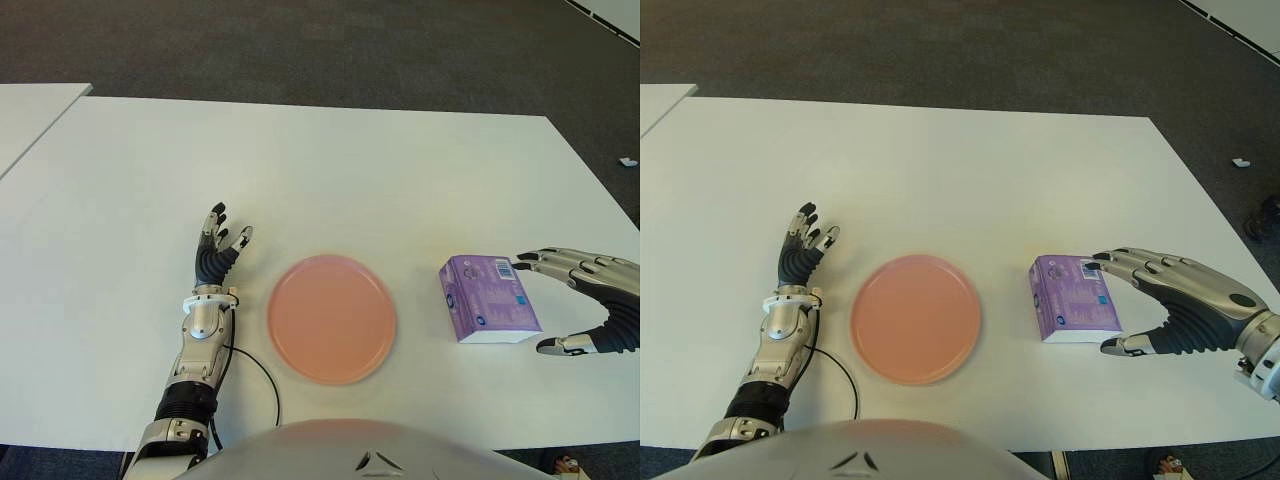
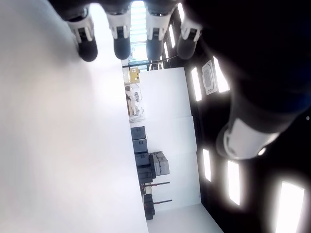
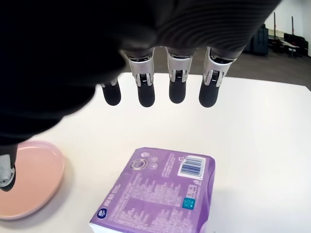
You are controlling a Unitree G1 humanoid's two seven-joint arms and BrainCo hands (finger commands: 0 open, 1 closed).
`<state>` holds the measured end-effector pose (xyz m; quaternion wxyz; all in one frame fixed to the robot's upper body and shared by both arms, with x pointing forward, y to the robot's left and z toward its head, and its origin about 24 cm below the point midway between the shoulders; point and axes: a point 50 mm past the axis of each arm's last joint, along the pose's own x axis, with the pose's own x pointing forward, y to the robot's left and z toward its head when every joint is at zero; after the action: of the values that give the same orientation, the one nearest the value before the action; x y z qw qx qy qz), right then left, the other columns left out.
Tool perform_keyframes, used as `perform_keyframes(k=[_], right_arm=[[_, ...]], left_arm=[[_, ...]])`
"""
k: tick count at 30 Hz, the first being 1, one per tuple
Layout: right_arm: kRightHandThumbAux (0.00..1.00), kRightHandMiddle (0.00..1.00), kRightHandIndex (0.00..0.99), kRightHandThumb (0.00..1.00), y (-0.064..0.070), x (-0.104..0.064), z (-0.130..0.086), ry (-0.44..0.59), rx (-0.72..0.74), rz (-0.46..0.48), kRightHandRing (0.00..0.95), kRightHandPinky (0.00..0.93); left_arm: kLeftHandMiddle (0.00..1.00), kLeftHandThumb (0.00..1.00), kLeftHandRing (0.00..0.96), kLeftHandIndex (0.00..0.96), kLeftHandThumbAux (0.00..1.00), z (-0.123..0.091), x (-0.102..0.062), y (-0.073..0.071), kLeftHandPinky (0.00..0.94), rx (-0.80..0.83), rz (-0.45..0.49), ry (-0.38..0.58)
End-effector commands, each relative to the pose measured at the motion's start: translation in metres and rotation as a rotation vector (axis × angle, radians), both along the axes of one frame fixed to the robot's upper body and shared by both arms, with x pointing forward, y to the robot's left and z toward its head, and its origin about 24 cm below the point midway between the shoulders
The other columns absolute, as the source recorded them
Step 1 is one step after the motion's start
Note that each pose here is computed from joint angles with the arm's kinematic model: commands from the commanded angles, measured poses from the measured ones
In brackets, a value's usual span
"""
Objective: Put the tissue paper into the plate.
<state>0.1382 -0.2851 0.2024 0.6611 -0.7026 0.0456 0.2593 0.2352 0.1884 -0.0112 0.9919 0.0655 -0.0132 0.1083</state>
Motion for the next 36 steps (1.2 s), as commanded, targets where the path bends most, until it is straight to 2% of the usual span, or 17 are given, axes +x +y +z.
perform_keyframes(k=[1, 12, 17, 20, 24, 36], right_arm=[[0.412, 0.000, 0.000, 0.054, -0.001, 0.002, -0.006, -0.004, 0.011, -0.008, 0.000, 0.000], [0.409, 0.000, 0.000, 0.051, -0.006, 0.009, -0.022, 0.013, 0.030, -0.030, 0.000, 0.000], [0.408, 0.000, 0.000, 0.061, -0.006, 0.015, -0.042, 0.029, 0.034, -0.026, 0.000, 0.000], [0.407, 0.000, 0.000, 0.066, -0.005, 0.017, -0.045, 0.026, 0.032, -0.018, 0.000, 0.000], [0.422, 0.000, 0.000, 0.098, -0.006, 0.030, -0.069, 0.010, 0.028, -0.005, 0.000, 0.000], [0.418, 0.000, 0.000, 0.122, -0.010, 0.031, -0.080, -0.013, 0.048, 0.004, 0.000, 0.000]], left_arm=[[0.028, 0.080, 0.017, 0.023, 0.609, -0.009, -0.007, 0.002, 0.039, 0.018, 0.015, 0.056], [0.025, 0.082, 0.012, 0.021, 0.639, -0.010, -0.007, 0.002, 0.027, 0.019, 0.023, 0.057], [0.028, 0.079, 0.015, 0.022, 0.649, -0.010, -0.008, 0.002, 0.035, 0.011, 0.027, 0.054], [0.028, 0.080, 0.016, 0.022, 0.651, -0.010, -0.008, 0.001, 0.035, 0.008, 0.026, 0.051], [0.029, 0.079, 0.017, 0.023, 0.648, -0.010, -0.007, 0.001, 0.042, 0.009, 0.026, 0.047], [0.022, 0.076, 0.010, 0.023, 0.625, -0.010, -0.008, 0.001, 0.033, 0.010, 0.028, 0.040]])
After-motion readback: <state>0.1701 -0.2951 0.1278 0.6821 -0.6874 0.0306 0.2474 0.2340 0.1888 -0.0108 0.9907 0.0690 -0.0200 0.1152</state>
